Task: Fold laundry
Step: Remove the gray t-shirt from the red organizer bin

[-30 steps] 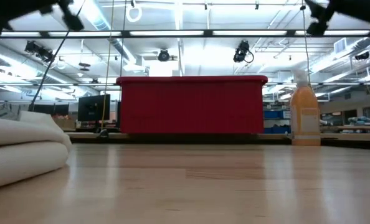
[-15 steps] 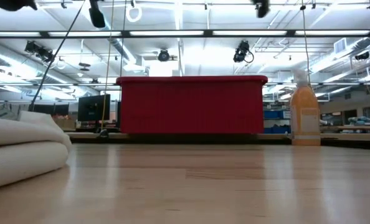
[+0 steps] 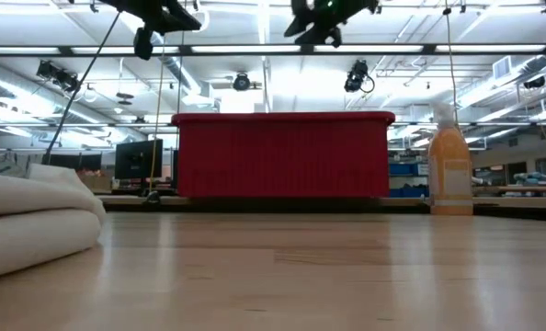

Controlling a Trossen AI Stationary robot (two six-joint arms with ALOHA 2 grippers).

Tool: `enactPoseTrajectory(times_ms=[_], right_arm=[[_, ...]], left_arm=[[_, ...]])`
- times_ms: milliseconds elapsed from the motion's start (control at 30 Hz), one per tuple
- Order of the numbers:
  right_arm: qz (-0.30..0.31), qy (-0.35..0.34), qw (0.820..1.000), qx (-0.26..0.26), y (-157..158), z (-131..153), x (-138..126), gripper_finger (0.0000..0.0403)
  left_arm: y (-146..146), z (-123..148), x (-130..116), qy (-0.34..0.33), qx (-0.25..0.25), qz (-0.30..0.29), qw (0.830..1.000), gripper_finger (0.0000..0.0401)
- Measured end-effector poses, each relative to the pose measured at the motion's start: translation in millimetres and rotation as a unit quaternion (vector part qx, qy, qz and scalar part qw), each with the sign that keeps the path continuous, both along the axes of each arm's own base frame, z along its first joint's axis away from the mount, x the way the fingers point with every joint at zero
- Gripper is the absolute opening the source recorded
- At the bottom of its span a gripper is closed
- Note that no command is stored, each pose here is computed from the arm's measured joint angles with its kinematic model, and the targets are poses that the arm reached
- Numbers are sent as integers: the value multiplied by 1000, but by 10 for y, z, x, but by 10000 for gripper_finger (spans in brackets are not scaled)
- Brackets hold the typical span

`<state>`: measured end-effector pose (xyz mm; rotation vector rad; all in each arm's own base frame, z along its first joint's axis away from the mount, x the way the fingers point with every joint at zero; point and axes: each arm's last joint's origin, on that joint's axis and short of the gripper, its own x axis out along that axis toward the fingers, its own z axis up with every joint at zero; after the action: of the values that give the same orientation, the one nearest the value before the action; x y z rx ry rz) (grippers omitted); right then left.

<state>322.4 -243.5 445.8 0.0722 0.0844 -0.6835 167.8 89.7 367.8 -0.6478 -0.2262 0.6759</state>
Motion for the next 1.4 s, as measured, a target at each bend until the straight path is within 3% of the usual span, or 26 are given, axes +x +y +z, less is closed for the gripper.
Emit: enactPoseTrajectory(times_ms=[200,533,767,1000,1200,1400], right_arm=[[-1,48,998,-39,-476,-145,220,240],[-35,146,987,-61,-1034,-675,521,341],[-32,162,985,-49,-1278,-1065,634,351],[-59,171,981,-63,-1409,-1293,704,339],[-68,214,966,-125,-1378,-1385,833,329],[-75,242,961,-106,-1433,-1689,917,326]], left_arm=[[136,13,21,47,-4,29,998,49],[180,-105,-35,110,-29,44,993,192],[183,-113,-40,137,-5,40,990,261],[243,-113,-81,143,-2,58,988,270],[293,-113,-118,142,-5,74,987,270],[330,-119,-148,146,-7,86,985,270]])
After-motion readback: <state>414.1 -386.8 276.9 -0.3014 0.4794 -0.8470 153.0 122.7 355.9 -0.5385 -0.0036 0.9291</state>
